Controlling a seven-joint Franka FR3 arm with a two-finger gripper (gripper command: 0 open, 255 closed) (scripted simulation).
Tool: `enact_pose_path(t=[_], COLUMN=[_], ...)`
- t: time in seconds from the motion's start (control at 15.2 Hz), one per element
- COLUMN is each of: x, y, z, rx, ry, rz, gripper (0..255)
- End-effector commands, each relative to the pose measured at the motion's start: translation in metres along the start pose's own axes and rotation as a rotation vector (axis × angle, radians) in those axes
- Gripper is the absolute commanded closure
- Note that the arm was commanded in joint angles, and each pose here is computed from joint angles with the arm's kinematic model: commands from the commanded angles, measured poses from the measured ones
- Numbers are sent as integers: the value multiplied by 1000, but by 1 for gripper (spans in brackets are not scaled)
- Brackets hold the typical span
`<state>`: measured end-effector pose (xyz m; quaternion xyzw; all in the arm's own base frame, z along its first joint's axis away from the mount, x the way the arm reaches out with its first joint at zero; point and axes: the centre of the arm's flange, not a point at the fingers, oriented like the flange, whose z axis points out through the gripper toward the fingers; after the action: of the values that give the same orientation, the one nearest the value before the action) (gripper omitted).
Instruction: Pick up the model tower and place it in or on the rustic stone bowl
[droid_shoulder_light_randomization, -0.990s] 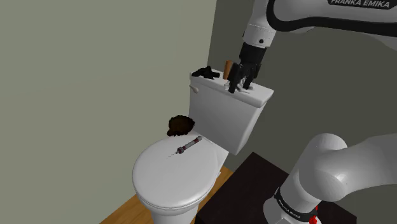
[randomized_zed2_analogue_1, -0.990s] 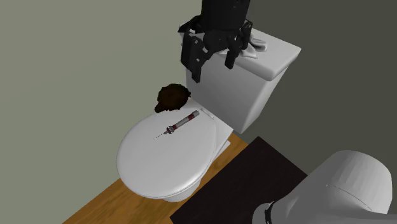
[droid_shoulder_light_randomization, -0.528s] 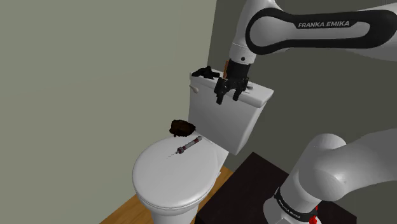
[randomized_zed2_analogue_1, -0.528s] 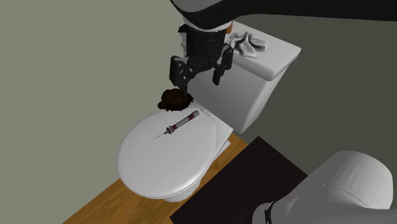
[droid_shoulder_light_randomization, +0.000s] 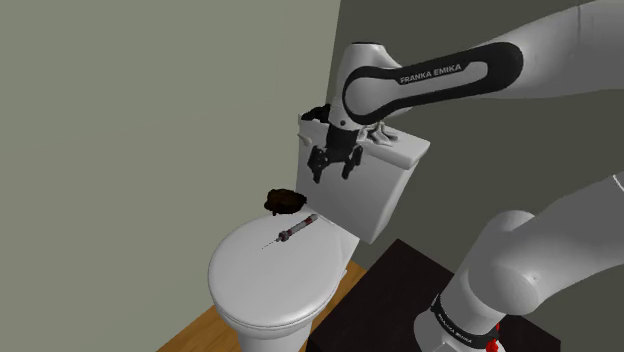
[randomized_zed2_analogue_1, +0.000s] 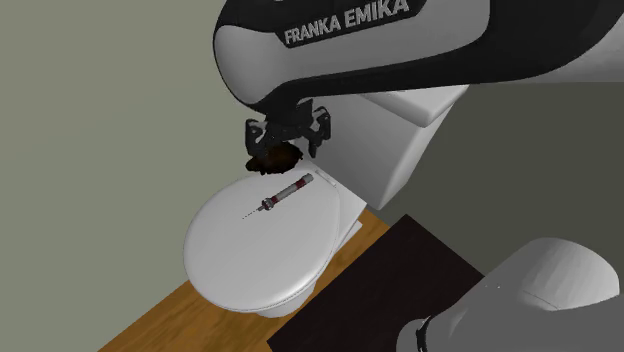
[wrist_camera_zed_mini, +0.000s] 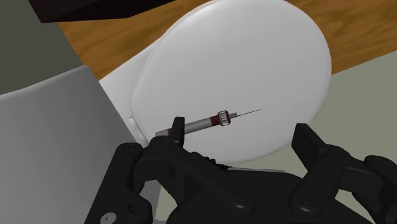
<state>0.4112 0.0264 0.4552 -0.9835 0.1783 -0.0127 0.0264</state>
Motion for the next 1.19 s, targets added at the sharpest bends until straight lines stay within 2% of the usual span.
enact_pose_path(t=[0.0,1.12], x=[14,118], y=[-4,-31], z=[26,226], rx=[0,-6], ry=[-2,-35], rz=[42,385], gripper=[0,0])
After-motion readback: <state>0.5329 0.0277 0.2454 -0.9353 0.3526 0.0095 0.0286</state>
